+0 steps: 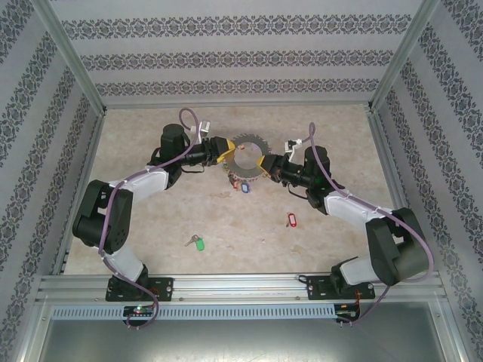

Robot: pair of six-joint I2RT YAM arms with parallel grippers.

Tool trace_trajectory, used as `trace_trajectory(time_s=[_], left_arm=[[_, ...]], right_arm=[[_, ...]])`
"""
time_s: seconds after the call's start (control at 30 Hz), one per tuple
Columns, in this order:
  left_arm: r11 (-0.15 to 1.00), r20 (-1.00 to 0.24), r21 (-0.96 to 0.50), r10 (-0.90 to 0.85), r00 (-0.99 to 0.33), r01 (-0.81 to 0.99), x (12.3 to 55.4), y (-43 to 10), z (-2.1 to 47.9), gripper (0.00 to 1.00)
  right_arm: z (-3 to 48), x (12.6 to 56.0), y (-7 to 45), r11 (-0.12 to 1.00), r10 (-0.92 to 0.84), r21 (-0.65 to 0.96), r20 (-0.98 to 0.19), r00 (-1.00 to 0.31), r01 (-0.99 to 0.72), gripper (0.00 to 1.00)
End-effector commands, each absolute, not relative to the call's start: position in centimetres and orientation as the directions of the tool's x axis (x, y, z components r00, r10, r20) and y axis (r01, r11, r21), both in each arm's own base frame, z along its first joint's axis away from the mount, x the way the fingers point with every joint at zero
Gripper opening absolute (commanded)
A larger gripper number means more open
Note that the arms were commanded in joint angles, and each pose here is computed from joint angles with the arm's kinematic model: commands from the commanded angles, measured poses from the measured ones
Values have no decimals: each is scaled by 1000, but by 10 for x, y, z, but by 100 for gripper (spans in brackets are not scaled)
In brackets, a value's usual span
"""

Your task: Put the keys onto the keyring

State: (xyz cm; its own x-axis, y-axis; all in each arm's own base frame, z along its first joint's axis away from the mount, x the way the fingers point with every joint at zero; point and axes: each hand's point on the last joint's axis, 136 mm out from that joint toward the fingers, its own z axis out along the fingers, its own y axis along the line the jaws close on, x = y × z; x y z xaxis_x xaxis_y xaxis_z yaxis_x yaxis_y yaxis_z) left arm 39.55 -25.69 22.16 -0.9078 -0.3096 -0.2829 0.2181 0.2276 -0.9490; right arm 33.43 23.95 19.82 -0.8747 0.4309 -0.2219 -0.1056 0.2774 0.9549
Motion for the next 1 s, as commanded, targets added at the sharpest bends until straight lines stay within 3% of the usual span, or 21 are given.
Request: trace_trajectory(time_s=[0.0, 0.23, 0.4, 0.47, 0.67, 0.8, 0.9, 0.97], left_arm=[[159, -392, -920, -295, -871, 359, 392, -258, 267, 32], [182, -436, -899, -290, -852, 398, 387, -256, 281, 15], [232, -509, -860, -314, -802, 454, 383, -249, 300, 0], [248, -544, -838, -328, -772, 485, 380, -246, 311, 0], [272, -661, -749, -353, -662, 604, 366, -237, 349, 0], [342, -756, -653, -353, -552, 676, 354, -227, 370, 0], [402, -819, -571, -333, -467, 715, 346, -220, 382, 0], [421, -841, -538, -321, -434, 730, 342, -218, 387, 0]], right_arm=[[232, 339, 242, 241, 415, 945, -305, -858, -219, 15], [235, 339, 238, 242, 414, 943, -314, -854, -230, 19], [235, 334, 228, 272, 433, 933, -337, -836, -235, 29], [234, 331, 221, 295, 447, 925, -355, -821, -239, 42], [240, 318, 194, 407, 461, 869, -462, -757, -283, 61], [261, 309, 171, 512, 482, 777, -613, -626, -366, 62], [276, 304, 144, 576, 565, 726, -685, -459, -375, 49], [284, 294, 142, 646, 492, 611, -791, -363, -456, 43]])
